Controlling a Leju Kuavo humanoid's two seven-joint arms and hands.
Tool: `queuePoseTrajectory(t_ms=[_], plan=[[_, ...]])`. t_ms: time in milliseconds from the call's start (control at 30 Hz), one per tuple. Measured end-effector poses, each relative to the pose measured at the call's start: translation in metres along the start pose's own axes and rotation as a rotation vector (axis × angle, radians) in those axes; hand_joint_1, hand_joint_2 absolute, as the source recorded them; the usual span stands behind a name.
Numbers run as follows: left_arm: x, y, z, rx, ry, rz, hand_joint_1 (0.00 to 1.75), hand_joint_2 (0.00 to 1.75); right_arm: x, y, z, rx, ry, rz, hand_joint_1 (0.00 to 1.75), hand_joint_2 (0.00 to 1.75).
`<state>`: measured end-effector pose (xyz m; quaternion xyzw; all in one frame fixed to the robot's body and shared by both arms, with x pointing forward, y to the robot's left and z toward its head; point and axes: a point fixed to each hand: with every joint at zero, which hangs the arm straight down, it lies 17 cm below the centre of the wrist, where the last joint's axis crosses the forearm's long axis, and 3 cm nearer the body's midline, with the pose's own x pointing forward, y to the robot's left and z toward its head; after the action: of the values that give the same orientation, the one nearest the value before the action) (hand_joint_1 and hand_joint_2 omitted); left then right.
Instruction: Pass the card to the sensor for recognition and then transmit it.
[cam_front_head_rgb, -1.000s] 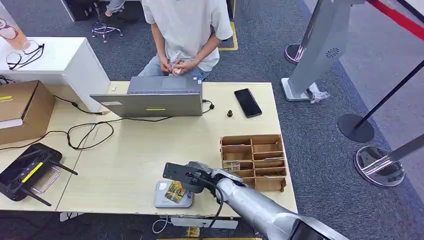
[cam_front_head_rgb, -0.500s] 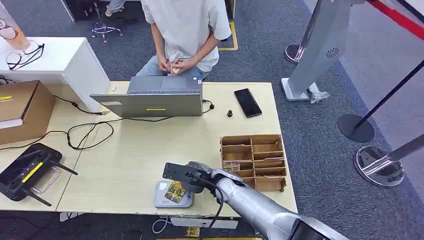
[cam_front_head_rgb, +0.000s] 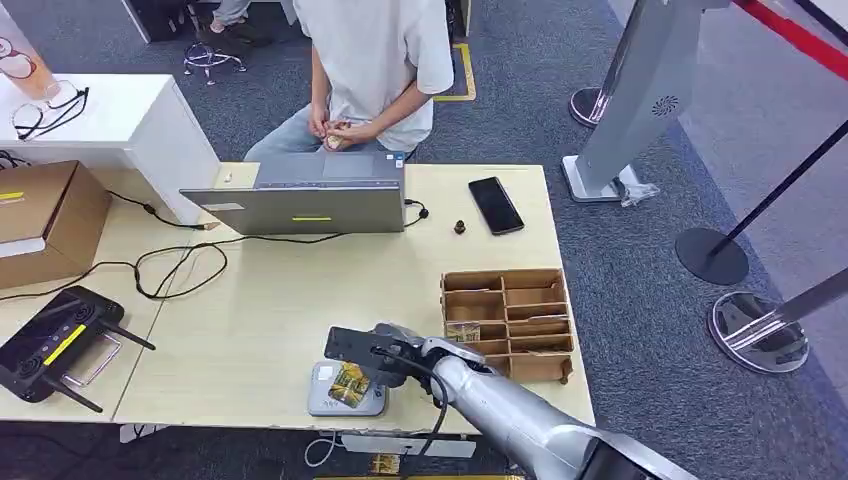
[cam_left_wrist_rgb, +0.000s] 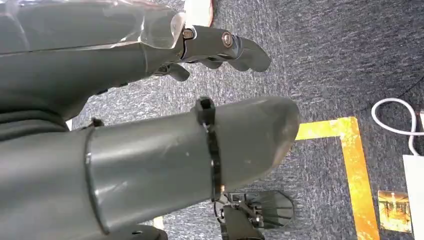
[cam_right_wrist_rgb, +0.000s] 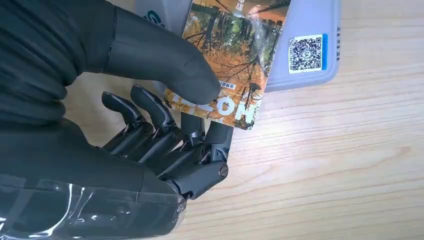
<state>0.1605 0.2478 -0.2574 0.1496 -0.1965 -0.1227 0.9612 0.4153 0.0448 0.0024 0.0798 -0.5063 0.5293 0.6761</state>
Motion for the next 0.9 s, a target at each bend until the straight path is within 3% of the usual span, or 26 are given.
queuePoseTrajectory(t_ms=[900], plan=[[0.001, 0.000, 0.000, 0.000, -0.010, -0.009, 0.00, 0.00, 0.031, -0.014, 0.005, -0.026, -0.114, -0.095, 1.75, 1.75]])
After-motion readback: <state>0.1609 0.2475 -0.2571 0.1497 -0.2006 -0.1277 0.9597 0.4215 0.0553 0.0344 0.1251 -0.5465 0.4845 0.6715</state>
